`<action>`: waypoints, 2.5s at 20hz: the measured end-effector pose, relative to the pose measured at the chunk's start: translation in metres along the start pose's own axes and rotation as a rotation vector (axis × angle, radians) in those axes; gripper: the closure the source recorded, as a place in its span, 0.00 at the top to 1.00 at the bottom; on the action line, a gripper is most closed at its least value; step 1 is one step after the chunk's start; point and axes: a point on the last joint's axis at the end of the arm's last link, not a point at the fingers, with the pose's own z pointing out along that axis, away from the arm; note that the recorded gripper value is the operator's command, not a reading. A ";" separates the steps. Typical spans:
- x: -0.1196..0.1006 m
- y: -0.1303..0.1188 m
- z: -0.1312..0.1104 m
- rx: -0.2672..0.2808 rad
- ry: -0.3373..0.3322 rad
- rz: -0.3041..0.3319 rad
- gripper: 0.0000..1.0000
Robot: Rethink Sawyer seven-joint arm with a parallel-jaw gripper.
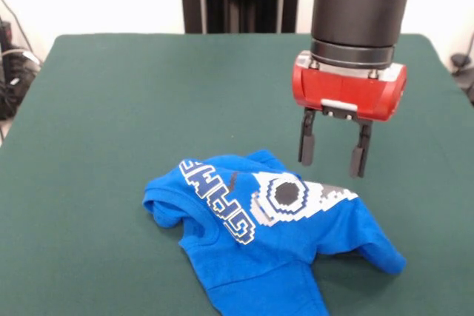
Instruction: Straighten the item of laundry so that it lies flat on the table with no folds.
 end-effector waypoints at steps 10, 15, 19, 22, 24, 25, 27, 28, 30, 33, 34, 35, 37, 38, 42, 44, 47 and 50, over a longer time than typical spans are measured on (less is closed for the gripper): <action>-0.020 -0.029 0.003 0.013 -0.004 0.046 1.00; -0.040 -0.062 0.006 0.029 -0.009 0.093 1.00; -0.052 -0.085 0.008 0.039 -0.014 0.126 1.00; -0.056 -0.101 0.011 0.046 -0.015 0.147 1.00; -0.054 -0.105 0.012 0.048 -0.012 0.151 1.00; -0.052 -0.107 0.012 0.051 -0.006 0.153 1.00; -0.047 -0.108 0.014 0.054 0.002 0.153 1.00; -0.044 -0.109 0.014 0.056 0.008 0.153 1.00; -0.037 -0.111 0.016 0.061 0.021 0.153 1.00; -0.026 -0.113 0.020 0.066 0.036 0.152 1.00; -0.024 -0.113 0.020 0.066 0.037 0.151 1.00; -0.022 -0.114 0.021 0.066 0.037 0.151 1.00; -0.018 -0.113 0.022 0.065 0.037 0.149 1.00; -0.016 -0.112 0.022 0.065 0.037 0.147 1.00; -0.008 -0.111 0.024 0.064 0.041 0.142 1.00; -0.005 -0.111 0.025 0.065 0.043 0.141 1.00; 0.000 -0.112 0.028 0.063 0.038 0.140 1.00; 0.006 -0.108 0.030 0.057 0.028 0.131 1.00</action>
